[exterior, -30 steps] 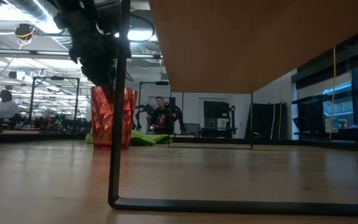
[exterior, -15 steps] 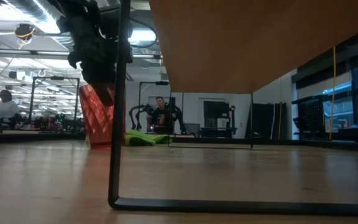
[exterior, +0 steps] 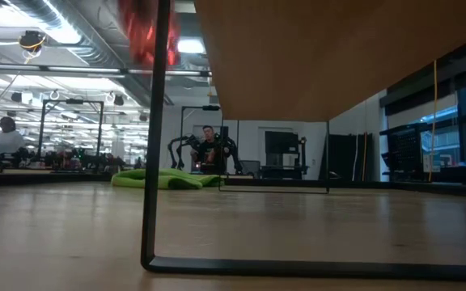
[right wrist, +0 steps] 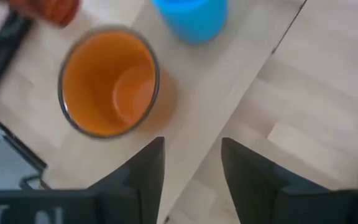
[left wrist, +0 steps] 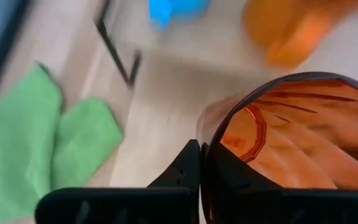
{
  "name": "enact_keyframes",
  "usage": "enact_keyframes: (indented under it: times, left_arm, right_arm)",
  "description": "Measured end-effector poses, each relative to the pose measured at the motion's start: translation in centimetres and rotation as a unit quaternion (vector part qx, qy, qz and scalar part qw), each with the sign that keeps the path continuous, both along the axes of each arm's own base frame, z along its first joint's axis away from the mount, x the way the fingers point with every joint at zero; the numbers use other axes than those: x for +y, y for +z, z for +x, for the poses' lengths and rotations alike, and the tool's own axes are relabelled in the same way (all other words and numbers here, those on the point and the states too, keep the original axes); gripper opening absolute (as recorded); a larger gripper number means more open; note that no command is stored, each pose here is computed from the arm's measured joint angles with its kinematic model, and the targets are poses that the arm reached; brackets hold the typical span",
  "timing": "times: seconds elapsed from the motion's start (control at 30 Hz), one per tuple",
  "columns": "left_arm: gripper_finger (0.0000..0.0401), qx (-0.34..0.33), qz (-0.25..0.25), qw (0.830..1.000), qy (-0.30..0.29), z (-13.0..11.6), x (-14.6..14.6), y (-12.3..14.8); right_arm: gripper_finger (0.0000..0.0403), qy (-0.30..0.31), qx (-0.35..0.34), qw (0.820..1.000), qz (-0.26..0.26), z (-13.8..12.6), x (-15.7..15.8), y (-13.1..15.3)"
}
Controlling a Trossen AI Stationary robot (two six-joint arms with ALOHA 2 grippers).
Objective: Stack small to large cups/mugs on shelf
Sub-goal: Put the orange cup on the shelf
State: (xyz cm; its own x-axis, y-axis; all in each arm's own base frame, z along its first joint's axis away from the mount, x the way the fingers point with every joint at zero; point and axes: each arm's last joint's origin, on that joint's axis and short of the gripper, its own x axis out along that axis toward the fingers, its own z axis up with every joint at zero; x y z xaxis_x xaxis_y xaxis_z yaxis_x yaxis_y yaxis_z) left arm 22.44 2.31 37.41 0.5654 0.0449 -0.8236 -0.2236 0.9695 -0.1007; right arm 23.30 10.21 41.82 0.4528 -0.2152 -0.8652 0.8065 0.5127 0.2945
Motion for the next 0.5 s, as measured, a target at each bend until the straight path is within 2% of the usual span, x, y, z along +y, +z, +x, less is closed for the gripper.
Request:
enact_keyframes:
  times: [0.13, 0.23, 0.33, 0.5]
  left_arm:
    - [0.0003, -0.048, -0.014, 0.997, 0.054, 0.3, -2.2, 5.4]
    - [0.0003, -0.068, -0.026, 0.995, 0.067, 1.0, -4.0, 7.6]
    - [0.0003, -0.063, -0.050, 0.995, 0.053, 2.4, -6.1, 8.0]
    - [0.0003, -0.041, -0.082, 0.996, 0.005, 5.4, -10.3, 7.3]
  right_arm:
    - [0.0164, -0.015, -0.009, 1.000, -0.016, -0.7, -1.0, 0.1]
    - [0.0175, -0.007, 0.012, 1.000, -0.017, -1.2, -1.4, -0.8]
    - [0.0185, -0.007, 0.040, 0.999, -0.008, -1.9, -1.6, -2.1]
    - [0.0192, -0.016, 0.068, 0.998, 0.009, -3.4, -1.5, -3.8]
